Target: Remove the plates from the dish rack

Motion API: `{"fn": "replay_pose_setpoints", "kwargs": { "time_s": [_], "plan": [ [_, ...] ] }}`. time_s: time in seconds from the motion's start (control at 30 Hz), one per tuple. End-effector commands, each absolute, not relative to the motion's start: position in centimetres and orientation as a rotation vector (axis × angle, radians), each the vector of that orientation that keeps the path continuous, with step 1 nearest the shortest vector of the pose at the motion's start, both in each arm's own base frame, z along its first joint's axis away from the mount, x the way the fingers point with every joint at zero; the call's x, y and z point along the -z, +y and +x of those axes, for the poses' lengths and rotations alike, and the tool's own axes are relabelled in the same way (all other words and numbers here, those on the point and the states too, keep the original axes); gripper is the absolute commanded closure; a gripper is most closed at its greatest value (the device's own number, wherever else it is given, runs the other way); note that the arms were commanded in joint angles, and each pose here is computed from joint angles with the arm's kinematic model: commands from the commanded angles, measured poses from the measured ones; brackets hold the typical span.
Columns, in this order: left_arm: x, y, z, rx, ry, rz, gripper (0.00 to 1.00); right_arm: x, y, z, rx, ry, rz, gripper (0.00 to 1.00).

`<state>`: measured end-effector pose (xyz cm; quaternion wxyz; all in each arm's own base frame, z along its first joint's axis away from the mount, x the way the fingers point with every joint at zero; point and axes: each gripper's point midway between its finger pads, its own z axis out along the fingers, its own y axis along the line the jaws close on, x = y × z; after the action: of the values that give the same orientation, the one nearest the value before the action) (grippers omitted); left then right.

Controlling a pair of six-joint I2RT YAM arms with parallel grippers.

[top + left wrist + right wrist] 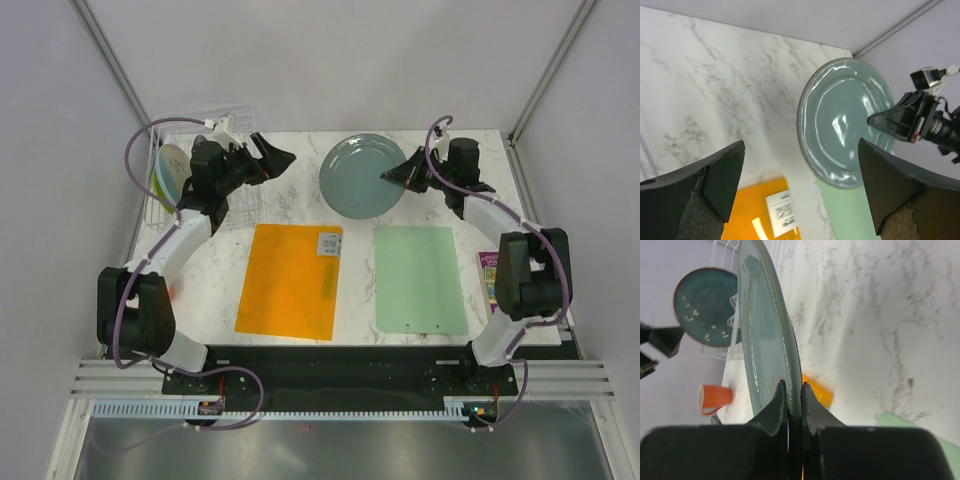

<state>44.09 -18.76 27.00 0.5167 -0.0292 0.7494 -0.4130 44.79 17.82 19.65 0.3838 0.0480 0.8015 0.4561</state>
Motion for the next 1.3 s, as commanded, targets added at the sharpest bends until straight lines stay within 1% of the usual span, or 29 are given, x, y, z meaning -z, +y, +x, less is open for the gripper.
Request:
{"fn": "replay_pose_setpoints", "kwargs": {
  "time_s": [0.0,0.1,0.13,0.17,0.2,0.23,0.27,0.3,0.33,0.37,0.4,0.43,0.47,0.73,0.77,0.8,0.87,0.9,0.93,0.97,1.0,1.03,1.07,1.1,1.13,1.17,1.23,1.27],
  "plan": [
    [-28.3,-15.1,44.2,0.65,1.784,0.022,0.0,-25.3,17.5,50.1,-1.149,1.863,0.046,1.0],
    [-28.3,-13.5,43.7,0.534,1.796,0.034,0.0,-23.5,17.7,53.3,-1.164,1.89,0.087,1.0],
    [-28.0,-12.7,43.5,0.478,1.812,0.038,0.0,-20.7,17.9,54.5,-1.176,1.94,0.122,1.0],
    [-28.1,-12.3,43.3,0.451,1.812,0.037,0.0,-21.5,18.0,55.7,-1.185,1.919,0.117,1.0],
    [-28.3,-12.0,43.3,0.432,1.807,0.037,0.0,-20.9,18.1,56.4,-1.185,1.928,0.128,1.0],
    [-27.8,-11.5,43.0,0.392,1.833,0.042,0.0,-18.3,18.2,57.2,-1.189,1.97,0.157,1.0],
    [-27.7,-11.1,42.7,0.373,1.845,0.039,0.0,-19.0,18.1,58.3,-1.182,1.948,0.15,1.0],
    [-27.6,-10.8,42.6,0.356,1.851,0.037,0.0,-18.5,18.2,58.8,-1.177,1.955,0.157,1.0],
    [-27.5,-10.2,42.6,0.314,1.853,0.036,0.0,-16.3,18.0,59.3,-1.167,1.993,0.186,1.0],
    [-27.5,-9.7,42.3,0.29,1.863,0.027,0.0,-16.5,17.9,60.2,-1.149,1.98,0.181,1.0],
    [-27.5,-8.7,42.3,0.24,1.864,-0.006,0.0,-15.9,18.1,60.4,-1.149,1.996,0.189,1.0],
    [-27.4,-8.2,42.1,0.213,1.866,-0.021,0.0,-13.8,18.1,60.8,-1.151,2.03,0.208,1.0],
    [-27.8,-7.7,41.9,0.193,1.855,-0.032,0.0,-14.2,18.1,61.5,-1.148,2.02,0.197,1.0],
    [-27.8,-4.6,40.4,0.062,1.833,-0.129,0.0,-9.4,18.1,62.1,-1.119,2.087,0.243,1.0],
    [-27.8,-4.4,40.4,0.054,1.832,-0.136,0.0,-9.0,18.1,62.0,-1.115,2.096,0.248,0.97],
    [-27.7,-4.1,40.4,0.037,1.833,-0.14,0.0,-8.6,18.1,61.8,-1.108,2.11,0.253,0.9],
    [-27.4,-3.8,40.4,0.015,1.842,-0.142,0.0,-7.3,17.6,61.3,-1.073,2.147,0.293,0.63],
    [-27.2,-3.5,40.4,-0.006,1.845,-0.15,0.0,-7.4,17.5,61.0,-1.063,2.152,0.294,0.59],
    [-27.0,-3.3,40.4,-0.019,1.853,-0.15,0.0,-6.3,17.1,60.3,-1.034,2.177,0.308,0.51],
    [-26.8,-3.2,40.4,-0.03,1.859,-0.151,0.0,-6.0,16.9,60.0,-1.016,2.191,0.316,0.34],
    [-26.6,-2.9,40.4,-0.049,1.861,-0.156,0.0,-6.4,16.7,59.7,-0.997,2.19,0.31,0.31],
    [-26.4,-2.7,40.3,-0.061,1.87,-0.157,0.0,-5.9,16.5,59.2,-0.979,2.21,0.312,0.25],
    [-26.4,-2.6,40.3,-0.069,1.872,-0.158,0.0,-5.4,16.0,58.8,-0.933,2.228,0.314,0.13],
    [-26.3,-2.3,40.2,-0.09,1.874,-0.161,0.0,-6.4,15.7,58.7,-0.904,2.219,0.306,0.09],
    [-26.1,-2.0,40.0,-0.107,1.882,-0.157,0.0,-6.1,15.2,58.2,-0.869,2.229,0.293,0.05],
    [-26.0,-1.5,39.9,-0.139,1.883,-0.168,0.0,-5.9,14.6,57.8,-0.817,2.247,0.305,0.03],
    [-26.1,-0.8,39.7,-0.184,1.88,-0.17,0.0,-7.3,13.7,57.1,-0.738,2.241,0.3,0.02],
    [-26.0,-0.2,39.6,-0.218,1.881,-0.174,0.0,-8.5,12.6,57.0,-0.642,2.229,0.287,0.02]
  ]
}}
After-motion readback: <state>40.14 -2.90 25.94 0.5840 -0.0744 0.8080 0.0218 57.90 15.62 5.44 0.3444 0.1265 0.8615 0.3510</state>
